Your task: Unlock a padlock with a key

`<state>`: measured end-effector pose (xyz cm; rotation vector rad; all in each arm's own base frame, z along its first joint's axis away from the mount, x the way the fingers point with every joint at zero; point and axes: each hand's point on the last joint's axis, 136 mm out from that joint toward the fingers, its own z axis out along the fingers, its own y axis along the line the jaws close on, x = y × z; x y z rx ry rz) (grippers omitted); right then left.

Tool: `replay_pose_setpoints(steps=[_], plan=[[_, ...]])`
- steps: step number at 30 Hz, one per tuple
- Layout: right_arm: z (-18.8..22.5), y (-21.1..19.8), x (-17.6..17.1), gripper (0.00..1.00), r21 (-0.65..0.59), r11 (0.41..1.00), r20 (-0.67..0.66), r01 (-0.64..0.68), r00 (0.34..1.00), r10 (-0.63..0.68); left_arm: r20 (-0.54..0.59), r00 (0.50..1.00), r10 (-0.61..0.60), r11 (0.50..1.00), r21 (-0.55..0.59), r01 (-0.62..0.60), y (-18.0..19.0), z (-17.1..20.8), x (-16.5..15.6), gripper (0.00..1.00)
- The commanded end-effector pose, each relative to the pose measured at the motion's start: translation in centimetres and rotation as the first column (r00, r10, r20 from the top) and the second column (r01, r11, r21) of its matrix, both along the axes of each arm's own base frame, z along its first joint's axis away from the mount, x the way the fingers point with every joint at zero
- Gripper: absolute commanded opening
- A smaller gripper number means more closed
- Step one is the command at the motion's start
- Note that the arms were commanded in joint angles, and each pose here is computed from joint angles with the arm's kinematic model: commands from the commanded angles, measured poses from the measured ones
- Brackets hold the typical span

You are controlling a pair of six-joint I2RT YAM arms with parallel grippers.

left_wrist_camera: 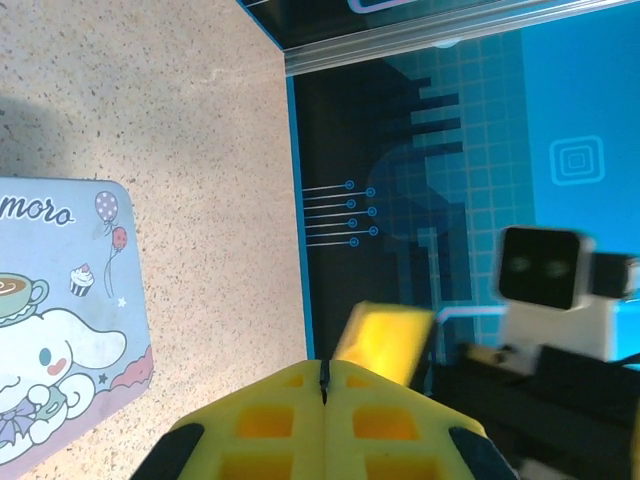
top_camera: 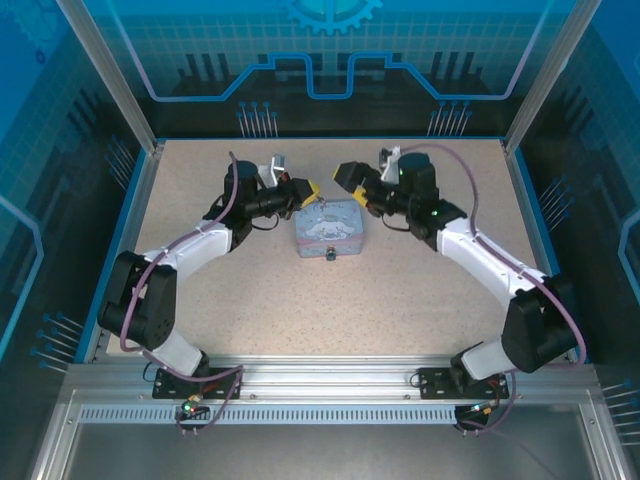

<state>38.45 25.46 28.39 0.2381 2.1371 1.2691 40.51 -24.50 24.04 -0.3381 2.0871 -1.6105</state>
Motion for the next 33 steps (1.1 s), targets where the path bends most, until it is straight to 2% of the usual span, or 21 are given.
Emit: replay_pose_setpoints(steps=[1,5,8,13,15,19,22,33], plan=[[-3.6,-3.2,-2.1,1.00,-0.284,0.959,-0.098,0.020,0.994,-0.049,0.094,0.996,0.009,1.000,0.004,-0.009,0.0,3.1,0.2,0.00],[-3.7,-5.1,-1.6,1.00,-0.237,0.960,-0.007,0.151,0.988,-0.157,0.114,0.993,0.012,1.000,-0.004,-0.011,-0.1,4.3,0.5,0.00],[-3.9,-5.4,-2.1,1.00,-0.235,0.962,0.027,0.136,0.991,-0.134,0.131,0.991,0.013,1.000,-0.007,-0.012,-0.1,5.2,0.6,0.00],[-3.5,-4.0,-2.1,0.99,-0.031,0.996,0.067,0.086,0.994,-0.084,0.155,0.988,0.018,1.000,-0.009,-0.017,0.0,6.3,0.8,0.00],[-3.5,-3.5,-1.9,0.93,0.045,0.996,0.064,0.080,0.994,-0.083,0.157,0.987,0.025,1.000,-0.011,-0.023,0.1,6.4,0.8,0.00],[-2.8,-2.1,-0.9,0.73,0.200,0.978,0.070,0.059,0.995,-0.074,0.150,0.987,0.053,0.999,-0.019,-0.051,0.4,6.3,0.9,0.00],[-2.1,-0.7,0.0,0.64,0.297,0.955,0.087,0.031,0.994,-0.059,0.140,0.987,0.080,0.997,-0.029,-0.076,0.7,6.1,1.0,0.00],[0.5,4.1,2.0,0.50,0.405,0.913,0.160,-0.051,0.987,-0.016,0.097,0.984,0.151,0.988,-0.048,-0.147,1.6,4.9,1.3,0.00]])
